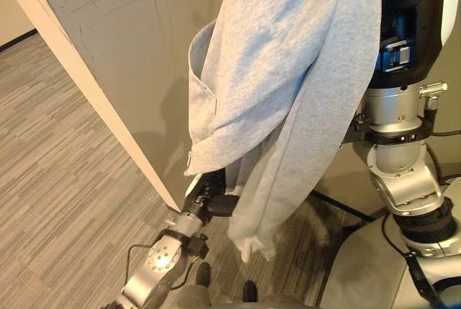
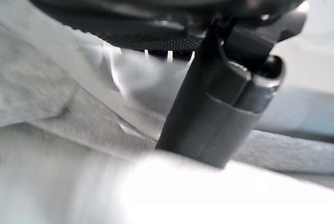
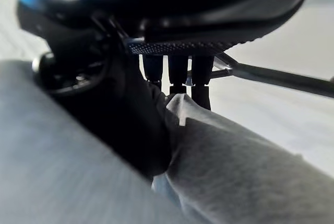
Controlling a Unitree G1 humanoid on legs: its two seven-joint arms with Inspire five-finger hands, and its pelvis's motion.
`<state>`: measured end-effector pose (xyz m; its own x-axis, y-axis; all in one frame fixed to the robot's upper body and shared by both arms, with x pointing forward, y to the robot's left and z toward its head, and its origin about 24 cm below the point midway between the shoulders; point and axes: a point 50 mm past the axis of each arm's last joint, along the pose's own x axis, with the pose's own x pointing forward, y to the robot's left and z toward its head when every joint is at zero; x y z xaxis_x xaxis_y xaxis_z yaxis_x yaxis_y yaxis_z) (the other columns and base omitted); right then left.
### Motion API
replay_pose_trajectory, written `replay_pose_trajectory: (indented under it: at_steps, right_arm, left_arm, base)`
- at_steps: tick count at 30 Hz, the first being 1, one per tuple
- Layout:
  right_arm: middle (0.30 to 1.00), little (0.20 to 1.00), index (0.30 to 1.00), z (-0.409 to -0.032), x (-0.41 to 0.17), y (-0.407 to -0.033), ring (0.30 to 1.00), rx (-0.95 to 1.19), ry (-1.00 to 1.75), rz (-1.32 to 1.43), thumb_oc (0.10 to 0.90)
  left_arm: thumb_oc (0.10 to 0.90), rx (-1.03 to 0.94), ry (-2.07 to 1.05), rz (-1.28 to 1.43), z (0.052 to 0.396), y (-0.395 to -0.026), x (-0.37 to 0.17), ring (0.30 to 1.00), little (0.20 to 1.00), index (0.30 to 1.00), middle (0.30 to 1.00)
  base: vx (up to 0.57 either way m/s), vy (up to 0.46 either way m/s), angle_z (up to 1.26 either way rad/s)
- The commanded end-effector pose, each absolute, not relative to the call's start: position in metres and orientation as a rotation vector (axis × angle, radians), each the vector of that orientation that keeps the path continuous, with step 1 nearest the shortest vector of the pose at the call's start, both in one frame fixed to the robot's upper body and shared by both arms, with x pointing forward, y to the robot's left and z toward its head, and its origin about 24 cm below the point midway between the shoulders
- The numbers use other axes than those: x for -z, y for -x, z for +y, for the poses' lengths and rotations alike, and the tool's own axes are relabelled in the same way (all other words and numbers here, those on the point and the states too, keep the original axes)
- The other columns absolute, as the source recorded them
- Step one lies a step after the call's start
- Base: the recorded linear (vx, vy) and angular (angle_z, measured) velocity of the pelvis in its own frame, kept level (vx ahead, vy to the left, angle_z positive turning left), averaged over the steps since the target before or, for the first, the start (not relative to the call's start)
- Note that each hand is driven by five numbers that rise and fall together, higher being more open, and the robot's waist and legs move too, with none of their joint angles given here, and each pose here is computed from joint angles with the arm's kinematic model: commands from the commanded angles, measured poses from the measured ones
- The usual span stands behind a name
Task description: Hang the clothes on the sofa on the clothes rack.
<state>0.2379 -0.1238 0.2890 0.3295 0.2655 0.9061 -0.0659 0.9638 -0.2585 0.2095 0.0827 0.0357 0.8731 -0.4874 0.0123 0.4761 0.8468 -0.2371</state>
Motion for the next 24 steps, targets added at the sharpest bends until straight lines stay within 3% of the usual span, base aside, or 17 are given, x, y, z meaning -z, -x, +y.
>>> replay_pose_trajectory:
  at_steps: [1, 3, 4, 8, 15, 20, 24]
  right_arm:
    - [0.300, 0.300, 0.300, -0.115, -0.323, -0.219, 0.300, -0.237, -0.020, -1.393, 0.400]
    - [0.300, 0.300, 0.300, -0.110, -0.325, -0.220, 0.300, -0.249, -0.054, -1.391, 0.400]
    - [0.300, 0.300, 0.300, -0.107, -0.323, -0.221, 0.300, -0.253, -0.075, -1.381, 0.400]
    - [0.300, 0.300, 0.300, -0.106, -0.320, -0.221, 0.300, -0.253, -0.092, -1.365, 0.400]
    - [0.300, 0.300, 0.300, -0.120, -0.314, -0.222, 0.300, -0.166, -0.082, -1.351, 0.400]
    - [0.300, 0.300, 0.300, -0.139, -0.313, -0.220, 0.300, -0.069, -0.075, -1.373, 0.400]
    - [0.300, 0.300, 0.300, -0.164, -0.314, -0.215, 0.300, -0.005, -0.060, -1.386, 0.400]
  left_arm:
    - [0.800, 0.665, 0.363, -0.057, 0.032, -0.219, -0.062, 0.900, 0.900, 0.900, 0.900]
    - [0.800, 0.723, 0.375, -0.040, 0.008, -0.222, -0.063, 0.900, 0.900, 0.900, 0.900]
    - [0.400, 0.731, 0.375, -0.038, 0.000, -0.224, -0.064, 0.300, 0.300, 0.300, 0.300]
    - [0.400, 0.706, 0.372, -0.030, -0.008, -0.230, -0.065, 0.300, 0.300, 0.300, 0.300]
    - [0.400, 0.512, 0.408, -0.113, 0.011, -0.250, -0.080, 0.300, 0.300, 0.300, 0.300]
    - [0.400, 0.328, 0.382, -0.245, 0.042, -0.262, -0.099, 0.300, 0.300, 0.300, 0.300]
    - [0.400, 0.076, 0.223, -0.467, 0.096, -0.269, -0.130, 0.300, 0.300, 0.300, 0.300]
  base:
    - [0.00, 0.000, 0.00]
    - [-0.01, -0.021, -0.06]
    - [0.00, -0.017, -0.05]
    - [0.02, -0.005, -0.05]
    - [0.02, -0.005, -0.07]
    - [0.03, 0.009, 0.00]
    - [0.03, 0.012, 0.00]
